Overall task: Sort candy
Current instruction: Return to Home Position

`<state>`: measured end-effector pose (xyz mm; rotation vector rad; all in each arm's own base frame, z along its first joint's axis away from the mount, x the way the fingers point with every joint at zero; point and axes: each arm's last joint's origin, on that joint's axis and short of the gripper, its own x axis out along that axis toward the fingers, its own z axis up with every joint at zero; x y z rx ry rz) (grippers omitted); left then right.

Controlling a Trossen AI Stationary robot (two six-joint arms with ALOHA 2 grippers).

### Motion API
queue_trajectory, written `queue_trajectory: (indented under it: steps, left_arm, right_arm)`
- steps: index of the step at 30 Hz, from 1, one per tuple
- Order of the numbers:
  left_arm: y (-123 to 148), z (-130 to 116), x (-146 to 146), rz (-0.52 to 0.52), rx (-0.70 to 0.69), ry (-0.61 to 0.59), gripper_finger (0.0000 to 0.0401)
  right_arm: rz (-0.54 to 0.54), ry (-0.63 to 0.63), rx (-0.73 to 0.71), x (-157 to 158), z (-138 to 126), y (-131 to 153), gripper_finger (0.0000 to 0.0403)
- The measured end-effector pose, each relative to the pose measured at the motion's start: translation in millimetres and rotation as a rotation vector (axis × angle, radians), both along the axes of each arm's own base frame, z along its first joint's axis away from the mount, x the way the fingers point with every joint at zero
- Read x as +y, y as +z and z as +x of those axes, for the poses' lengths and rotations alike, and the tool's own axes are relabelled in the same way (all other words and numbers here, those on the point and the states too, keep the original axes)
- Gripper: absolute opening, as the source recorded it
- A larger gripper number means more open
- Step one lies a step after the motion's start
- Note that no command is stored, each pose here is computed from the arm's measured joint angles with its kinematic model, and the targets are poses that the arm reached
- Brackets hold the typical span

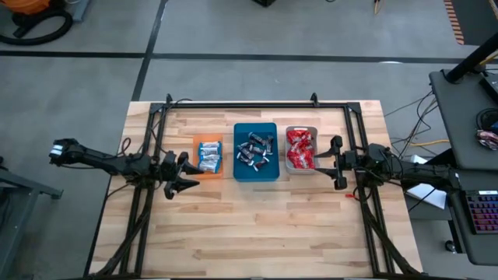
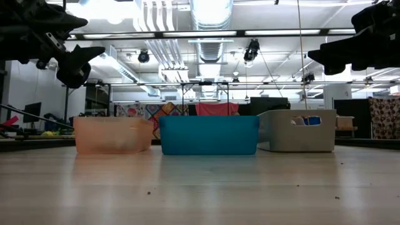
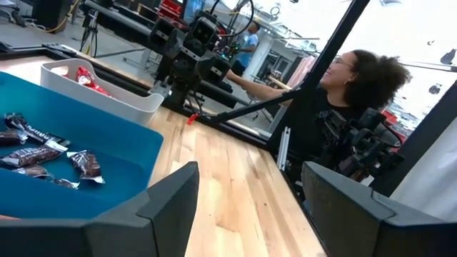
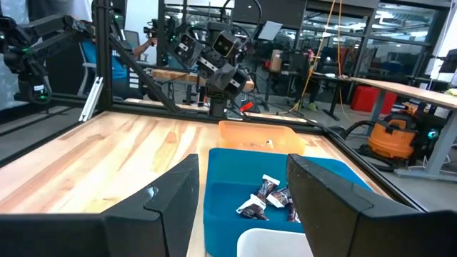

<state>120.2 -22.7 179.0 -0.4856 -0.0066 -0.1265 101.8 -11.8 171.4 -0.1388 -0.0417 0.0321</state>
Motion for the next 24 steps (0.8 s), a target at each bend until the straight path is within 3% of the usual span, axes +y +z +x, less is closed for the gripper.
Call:
queue_trajectory:
  steps: [24]
  left_arm:
    - [-1.2, 0.8, -0.2, 0.002, 0.011, 0.000, 0.0232]
  right_arm:
    - [0.000, 0.000, 0.000, 0.0, 0.0, 0.0, 0.0203]
